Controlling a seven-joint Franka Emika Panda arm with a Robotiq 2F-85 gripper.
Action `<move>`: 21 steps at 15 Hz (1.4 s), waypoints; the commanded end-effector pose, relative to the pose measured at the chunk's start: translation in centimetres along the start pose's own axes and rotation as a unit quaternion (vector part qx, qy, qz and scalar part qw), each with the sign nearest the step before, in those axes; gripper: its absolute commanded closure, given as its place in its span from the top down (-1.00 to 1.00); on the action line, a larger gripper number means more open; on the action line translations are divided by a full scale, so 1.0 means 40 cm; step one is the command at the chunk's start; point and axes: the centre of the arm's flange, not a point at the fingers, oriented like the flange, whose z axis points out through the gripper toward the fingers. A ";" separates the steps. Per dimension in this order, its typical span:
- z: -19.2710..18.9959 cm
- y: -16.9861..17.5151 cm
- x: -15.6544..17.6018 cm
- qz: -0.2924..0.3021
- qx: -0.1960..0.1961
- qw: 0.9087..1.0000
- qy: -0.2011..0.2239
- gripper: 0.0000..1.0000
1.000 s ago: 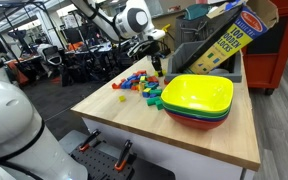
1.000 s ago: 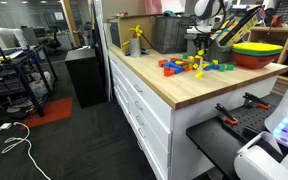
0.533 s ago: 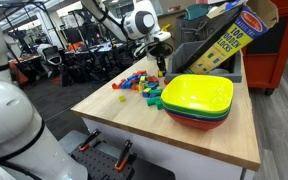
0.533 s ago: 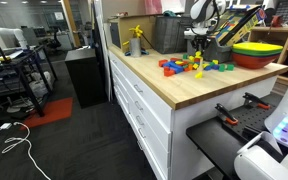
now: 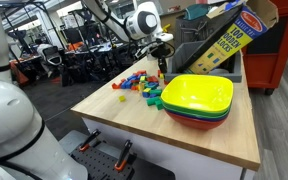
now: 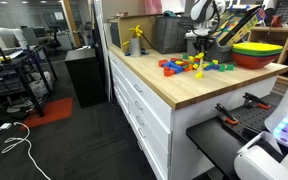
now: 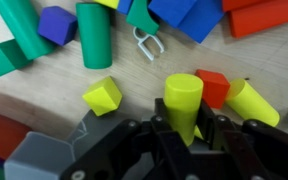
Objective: Pick up the yellow cylindrical block and move it forward and to the left
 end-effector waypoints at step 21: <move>-0.461 -0.072 -0.346 -0.122 0.095 0.981 0.120 1.00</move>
